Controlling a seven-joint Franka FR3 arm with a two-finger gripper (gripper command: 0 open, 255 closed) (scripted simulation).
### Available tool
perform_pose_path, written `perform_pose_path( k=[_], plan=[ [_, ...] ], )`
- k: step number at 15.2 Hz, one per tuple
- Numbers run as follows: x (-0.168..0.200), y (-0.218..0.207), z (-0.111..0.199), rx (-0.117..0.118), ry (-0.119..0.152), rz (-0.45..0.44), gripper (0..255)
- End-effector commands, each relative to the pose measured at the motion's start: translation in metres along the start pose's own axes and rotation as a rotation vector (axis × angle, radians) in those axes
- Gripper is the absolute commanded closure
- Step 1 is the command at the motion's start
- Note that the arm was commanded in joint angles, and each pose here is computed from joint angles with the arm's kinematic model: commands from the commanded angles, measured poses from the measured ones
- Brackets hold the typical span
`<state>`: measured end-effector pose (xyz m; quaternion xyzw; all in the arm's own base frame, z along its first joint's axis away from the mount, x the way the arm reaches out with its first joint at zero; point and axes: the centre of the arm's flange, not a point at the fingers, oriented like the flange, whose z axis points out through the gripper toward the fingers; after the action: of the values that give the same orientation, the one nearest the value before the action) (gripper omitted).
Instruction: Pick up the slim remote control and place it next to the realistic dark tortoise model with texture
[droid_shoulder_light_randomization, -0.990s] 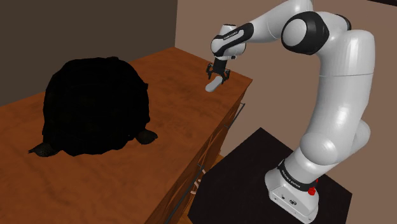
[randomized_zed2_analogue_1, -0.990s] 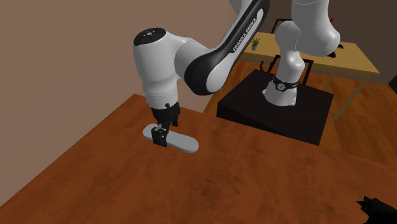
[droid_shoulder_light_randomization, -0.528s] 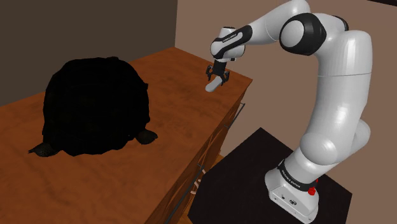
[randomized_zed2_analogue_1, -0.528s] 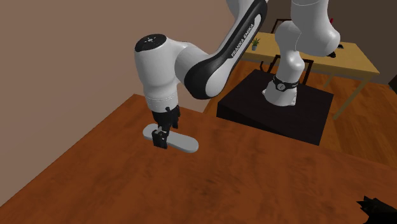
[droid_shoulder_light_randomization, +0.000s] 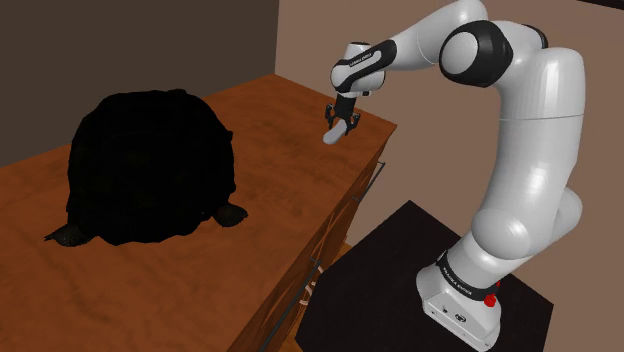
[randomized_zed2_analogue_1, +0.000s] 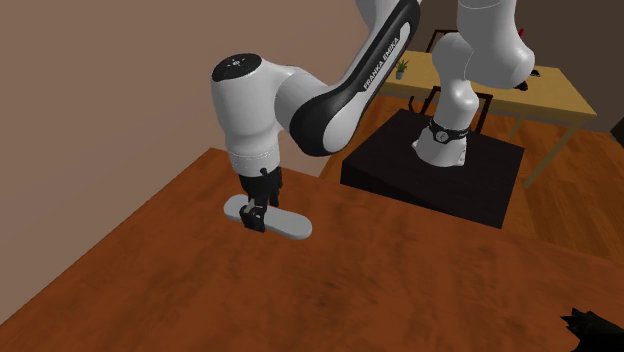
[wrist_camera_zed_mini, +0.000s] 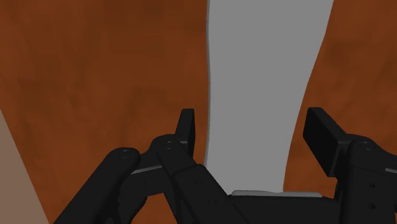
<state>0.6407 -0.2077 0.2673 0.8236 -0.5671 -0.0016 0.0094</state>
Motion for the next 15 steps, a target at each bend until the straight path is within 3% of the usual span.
perform_pose_path(
  k=[1, 4, 15],
  plan=[
    [0.000, 0.000, 0.000, 0.000, 0.000, 0.000, 255],
    [0.000, 0.000, 0.000, 0.000, 0.000, 0.000, 255],
    [0.000, 0.001, -0.058, 0.000, 0.000, 0.000, 255]
  ],
)
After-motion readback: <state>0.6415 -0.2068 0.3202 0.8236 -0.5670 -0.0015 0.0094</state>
